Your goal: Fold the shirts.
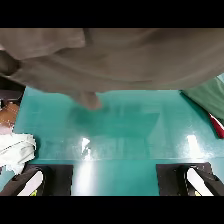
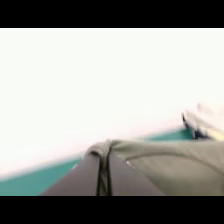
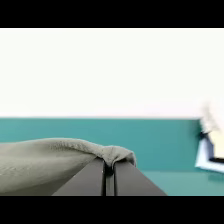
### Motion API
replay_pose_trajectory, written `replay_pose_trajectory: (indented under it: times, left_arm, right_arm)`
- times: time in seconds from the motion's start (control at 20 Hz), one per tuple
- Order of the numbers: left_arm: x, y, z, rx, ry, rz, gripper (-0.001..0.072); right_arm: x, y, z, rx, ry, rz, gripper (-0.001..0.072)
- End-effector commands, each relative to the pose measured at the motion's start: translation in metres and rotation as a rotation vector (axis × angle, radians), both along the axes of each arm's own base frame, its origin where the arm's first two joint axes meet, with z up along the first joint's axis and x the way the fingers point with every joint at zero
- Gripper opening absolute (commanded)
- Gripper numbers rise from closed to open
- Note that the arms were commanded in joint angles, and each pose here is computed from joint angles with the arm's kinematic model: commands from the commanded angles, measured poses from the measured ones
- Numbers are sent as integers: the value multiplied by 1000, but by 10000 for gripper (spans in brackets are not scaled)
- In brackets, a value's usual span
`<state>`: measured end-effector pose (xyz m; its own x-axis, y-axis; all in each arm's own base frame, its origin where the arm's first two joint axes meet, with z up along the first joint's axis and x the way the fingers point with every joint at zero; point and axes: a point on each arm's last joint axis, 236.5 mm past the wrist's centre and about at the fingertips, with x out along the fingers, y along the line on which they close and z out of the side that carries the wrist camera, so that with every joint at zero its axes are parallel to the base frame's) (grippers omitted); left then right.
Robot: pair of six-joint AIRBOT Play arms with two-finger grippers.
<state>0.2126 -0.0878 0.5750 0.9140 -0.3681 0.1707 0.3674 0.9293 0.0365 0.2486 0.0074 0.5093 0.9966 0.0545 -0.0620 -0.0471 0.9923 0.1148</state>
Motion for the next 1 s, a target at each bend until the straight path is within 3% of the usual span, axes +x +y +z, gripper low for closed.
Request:
replay_pose_trajectory:
  times: [0.0, 0.1, 0.25, 0.45, 0.65, 0.8, 0.95]
  left_arm:
    - [-58, -6, 36, 39, -195, 37, 25]
    - [-40, 4, 25, 49, -145, 72, 25]
    - [36, 20, -48, 32, 140, 65, 25]
    - [128, 18, -210, 8, 714, -87, 25]
    - [179, -5, -352, 5, 1132, -233, 26]
    - [225, -14, -431, 75, 1229, -246, 27]
    - [281, -1, -467, 22, 1178, -148, 27]
  right_arm:
    - [-27, -11, 2, -20, -24, -103, 15]
    - [-20, -26, -24, 1, 71, -150, 15]
    - [7, -49, -81, 73, 331, -141, 15]
    - [78, -41, -177, 163, 731, 44, 15]
    - [127, -24, -331, 106, 1228, 78, 15]
    - [162, -4, -409, 81, 1363, 114, 15]
    - [211, 3, -451, 83, 1302, 89, 15]
